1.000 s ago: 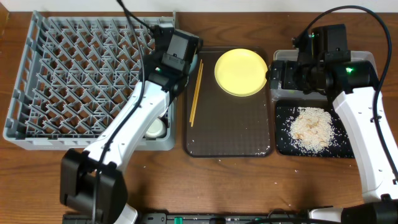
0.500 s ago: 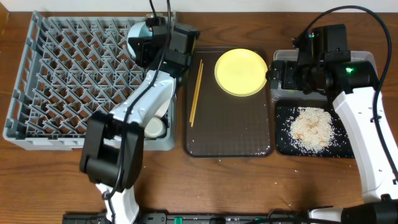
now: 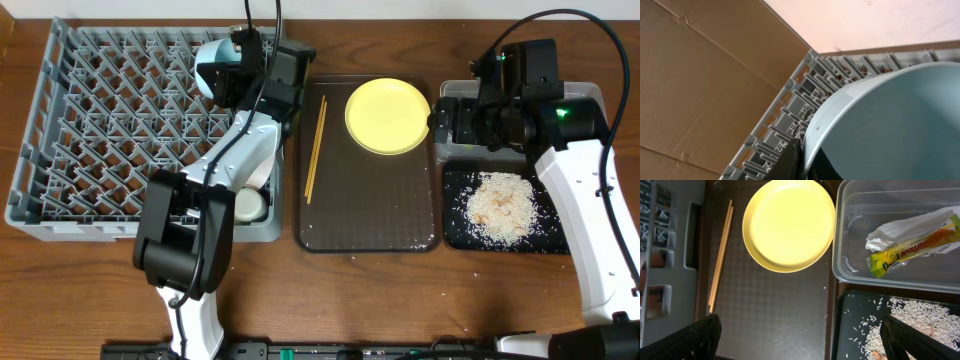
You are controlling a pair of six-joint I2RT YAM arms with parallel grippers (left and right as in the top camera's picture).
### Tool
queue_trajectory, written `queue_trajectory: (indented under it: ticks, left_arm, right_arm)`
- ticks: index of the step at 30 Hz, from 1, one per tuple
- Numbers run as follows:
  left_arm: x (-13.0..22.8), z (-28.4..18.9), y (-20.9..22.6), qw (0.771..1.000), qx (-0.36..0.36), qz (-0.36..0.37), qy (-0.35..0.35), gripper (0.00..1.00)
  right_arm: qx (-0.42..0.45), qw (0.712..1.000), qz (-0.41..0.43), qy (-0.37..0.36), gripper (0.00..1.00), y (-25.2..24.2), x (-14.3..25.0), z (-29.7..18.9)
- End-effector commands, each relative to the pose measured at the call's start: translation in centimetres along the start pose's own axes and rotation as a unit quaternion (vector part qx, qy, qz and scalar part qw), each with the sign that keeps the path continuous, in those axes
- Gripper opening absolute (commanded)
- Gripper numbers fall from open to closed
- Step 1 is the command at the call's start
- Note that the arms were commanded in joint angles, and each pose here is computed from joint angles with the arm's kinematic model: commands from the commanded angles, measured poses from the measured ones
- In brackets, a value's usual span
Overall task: Sort waste into correct bins and load items into the dishwasher
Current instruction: 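Carry the blue bowl into the rack and stand it upright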
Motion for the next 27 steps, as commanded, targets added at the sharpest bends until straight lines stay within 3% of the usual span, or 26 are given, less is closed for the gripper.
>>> queue_trajectory:
  ticks: [1,15,21,27]
  left_arm:
    - [0.86,0.65,-0.85,1.000,-0.018,0.019,0.006,0.07]
    - [1.71,0.67,-1.13,0.999,-0.018,0.045,0.012,0.08]
    - [1.59,0.65,-0.28,0.997,-0.064,0.044,0.011,0.08]
    - [1.57,0.25,-0.48,0.997,-0.059,0.046,0.008,0.07]
  right_arm:
    - [0.001,1.000,0.001,-0.002,0.99,-0.05,0.02,-0.21]
    - [0.001,1.000,0.001,-0.002,0.99,-0.06,0.01,-0.21]
    - [0.001,1.000,0.001,-0.002,0.99,-0.05,0.02,-0.21]
    - [0.001,1.000,0.001,-0.002,0.99,-0.06,0.01,-0.21]
Point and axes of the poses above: each gripper's point midway between its finger pads, its own z axis out along the fingers, its own y axis along the line the jaws close on, x = y × z, the point moved 8 cm from there along -z, back along the fingers, and after that the axes turned 4 degrees about -z, right-handed, at the moved point
